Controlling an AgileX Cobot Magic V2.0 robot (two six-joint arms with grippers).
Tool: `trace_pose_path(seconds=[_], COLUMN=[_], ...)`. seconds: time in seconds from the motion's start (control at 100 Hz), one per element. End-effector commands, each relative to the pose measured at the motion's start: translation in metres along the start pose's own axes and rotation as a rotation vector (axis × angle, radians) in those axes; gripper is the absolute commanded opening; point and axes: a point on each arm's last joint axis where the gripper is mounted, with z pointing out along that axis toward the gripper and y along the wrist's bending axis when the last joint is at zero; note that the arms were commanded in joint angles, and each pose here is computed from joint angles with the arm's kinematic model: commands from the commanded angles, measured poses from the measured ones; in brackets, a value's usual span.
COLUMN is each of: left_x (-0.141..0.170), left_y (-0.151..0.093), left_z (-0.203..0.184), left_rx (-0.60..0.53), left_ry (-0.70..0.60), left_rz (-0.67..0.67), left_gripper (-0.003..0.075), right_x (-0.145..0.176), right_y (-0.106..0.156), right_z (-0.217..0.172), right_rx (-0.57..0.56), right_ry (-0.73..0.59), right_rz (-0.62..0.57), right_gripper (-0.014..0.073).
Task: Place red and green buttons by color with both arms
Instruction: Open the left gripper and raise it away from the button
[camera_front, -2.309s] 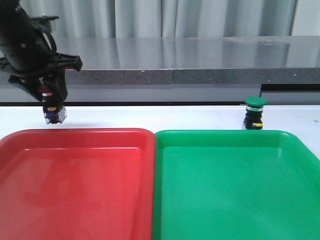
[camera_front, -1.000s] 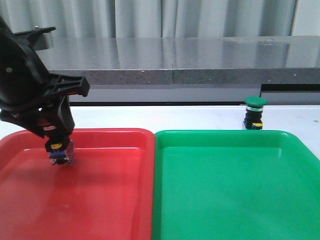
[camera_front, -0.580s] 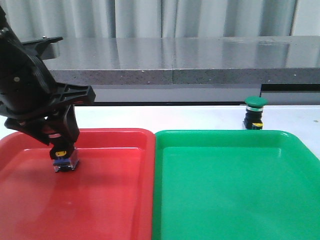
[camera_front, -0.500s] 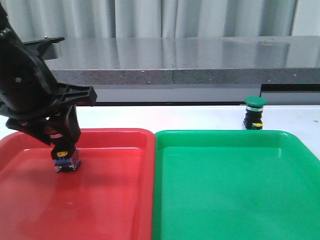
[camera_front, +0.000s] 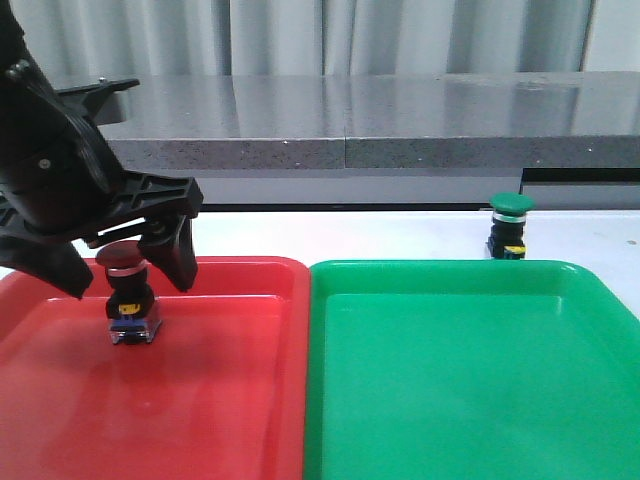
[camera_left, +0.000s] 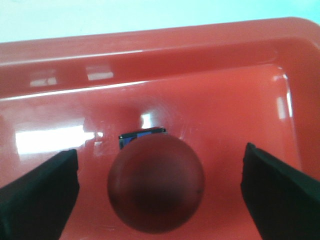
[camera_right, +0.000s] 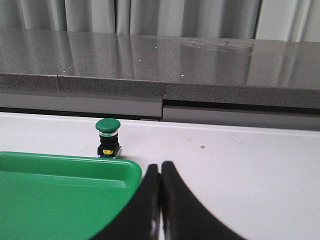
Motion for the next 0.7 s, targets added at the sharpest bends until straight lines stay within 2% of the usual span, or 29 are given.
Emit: trace_pose_path(seconds=[0.0,0.25,0.4,0.54,0.69], left_x=[-0.017,-0.035,-0.036,-0.022,0.013], left_y=[-0.007,0.014,0.031,0.040,0.045], left_z=[-0.031,-0.104,-0.154,-0.188,-0.207], left_rx=[0.049,0.063,0.030,0.026,0.052], left_ry=[-0.146,-0.415,-0.597,-0.774,-0.909], left_rz=[-0.008,-0.046,-0.031,-0.010,0.001], left_gripper=[0.0631,0.0631,0.0631,0.0628,0.0613], right_x=[-0.014,-0.014,-0.014,-0.014,-0.014], right_y=[0.000,0.000,0.000,0.000,0.000], right_z=[-0.003,-0.003,-0.003,-0.003,-0.003], right_rx=[0.003,0.003,0.003,0.003,0.003], right_ry=[-0.120,-0.120,-0.120,-0.120,-0.120], right_rz=[-0.008,-0.008,-0.008,-0.008,-0.008], right_gripper=[-0.0059,-0.0059,-0.0059,-0.0059,-0.0059])
